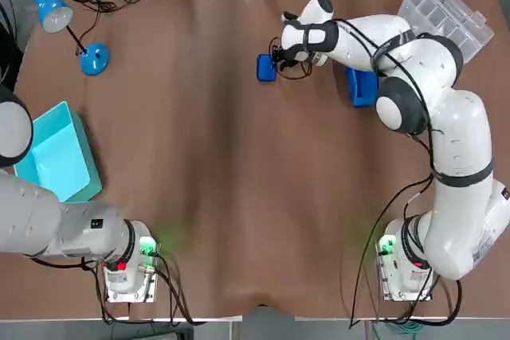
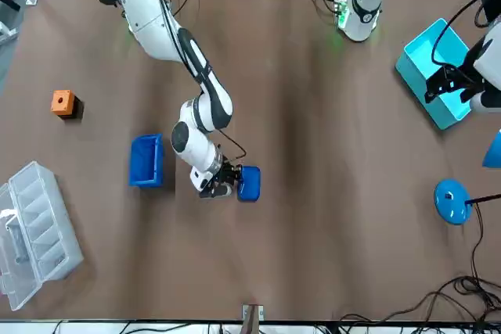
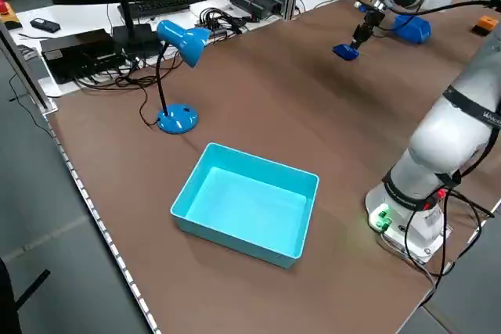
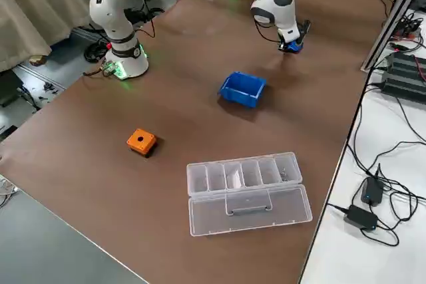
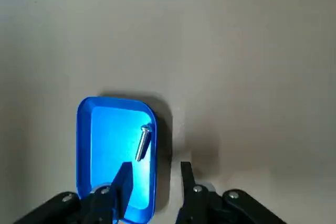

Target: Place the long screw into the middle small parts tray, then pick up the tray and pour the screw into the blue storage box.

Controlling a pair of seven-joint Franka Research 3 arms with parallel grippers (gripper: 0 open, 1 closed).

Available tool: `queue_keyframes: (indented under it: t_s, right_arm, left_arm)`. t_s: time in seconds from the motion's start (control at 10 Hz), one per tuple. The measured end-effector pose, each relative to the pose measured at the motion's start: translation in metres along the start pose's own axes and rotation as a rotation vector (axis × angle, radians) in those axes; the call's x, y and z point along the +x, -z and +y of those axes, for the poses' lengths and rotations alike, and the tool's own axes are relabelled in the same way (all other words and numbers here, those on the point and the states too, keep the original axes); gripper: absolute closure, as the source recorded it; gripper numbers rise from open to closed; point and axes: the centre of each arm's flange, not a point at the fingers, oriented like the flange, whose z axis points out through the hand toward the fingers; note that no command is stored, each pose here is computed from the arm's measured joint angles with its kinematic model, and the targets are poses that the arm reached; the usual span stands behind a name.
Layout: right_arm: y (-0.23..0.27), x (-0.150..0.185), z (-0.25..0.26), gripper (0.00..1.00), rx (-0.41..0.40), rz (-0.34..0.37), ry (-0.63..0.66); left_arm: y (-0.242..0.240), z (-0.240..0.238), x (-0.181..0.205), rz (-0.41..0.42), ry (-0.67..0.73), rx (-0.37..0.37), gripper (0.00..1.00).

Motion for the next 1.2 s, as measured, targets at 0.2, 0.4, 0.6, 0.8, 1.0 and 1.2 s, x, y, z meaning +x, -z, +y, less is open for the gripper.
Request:
queue_keyframes:
  t_s: [0.2, 0.4, 0.6, 0.8, 1.0, 1.2]
  right_arm:
    - [-0.002, -0.001, 0.000, 0.56, 0.012, -0.003, -0.021]
    - [-0.004, -0.002, 0.000, 0.57, 0.013, -0.006, -0.023]
    - [-0.007, -0.003, 0.002, 0.59, 0.010, -0.009, -0.026]
    - [-0.007, -0.003, 0.002, 0.61, 0.010, -0.009, -0.026]
    - [-0.007, -0.003, 0.002, 0.62, 0.010, -0.009, -0.026]
    - [-0.007, -0.003, 0.002, 0.63, 0.010, -0.009, -0.026]
  left_arm:
    - [-0.001, -0.003, 0.000, -0.005, -0.015, 0.000, 0.00]
    - [-0.001, -0.003, 0.001, -0.004, -0.017, 0.000, 0.00]
    - [-0.004, -0.001, 0.003, -0.010, -0.019, -0.001, 0.00]
    - [-0.009, -0.001, 0.006, -0.020, -0.013, -0.002, 0.00]
    - [-0.016, 0.004, 0.011, -0.031, -0.019, -0.018, 0.00]
    - [-0.003, 0.009, 0.012, -0.001, -0.024, -0.042, 0.00]
